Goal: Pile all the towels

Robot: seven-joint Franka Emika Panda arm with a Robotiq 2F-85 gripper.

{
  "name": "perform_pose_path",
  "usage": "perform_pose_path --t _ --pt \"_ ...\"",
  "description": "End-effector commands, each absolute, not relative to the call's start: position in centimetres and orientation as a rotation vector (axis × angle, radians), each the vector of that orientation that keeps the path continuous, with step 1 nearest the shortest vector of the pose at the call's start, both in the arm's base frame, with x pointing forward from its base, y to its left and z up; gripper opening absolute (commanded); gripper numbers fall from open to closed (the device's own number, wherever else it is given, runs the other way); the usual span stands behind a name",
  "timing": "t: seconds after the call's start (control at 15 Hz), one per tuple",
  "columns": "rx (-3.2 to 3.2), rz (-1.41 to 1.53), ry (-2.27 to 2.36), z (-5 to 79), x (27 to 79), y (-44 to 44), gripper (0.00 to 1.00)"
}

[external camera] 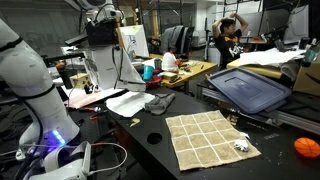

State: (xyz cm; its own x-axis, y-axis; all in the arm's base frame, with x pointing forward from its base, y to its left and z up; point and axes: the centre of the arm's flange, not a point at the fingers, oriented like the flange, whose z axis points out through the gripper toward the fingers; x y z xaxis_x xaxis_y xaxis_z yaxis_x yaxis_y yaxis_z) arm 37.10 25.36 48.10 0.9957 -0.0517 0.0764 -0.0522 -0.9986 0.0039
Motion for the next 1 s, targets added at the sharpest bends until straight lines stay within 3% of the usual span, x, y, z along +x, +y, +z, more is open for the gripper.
perform_pose_path --t 0.0,0.33,0.93 --pt "3.121 -0.08 -0.033 48.1 32.8 22.9 0.02" --pt "3.02 -0.189 -0.153 46.0 32.0 17.5 0.02" --pt "3.035 0.017 -0.464 41.0 37.9 11.3 0.02"
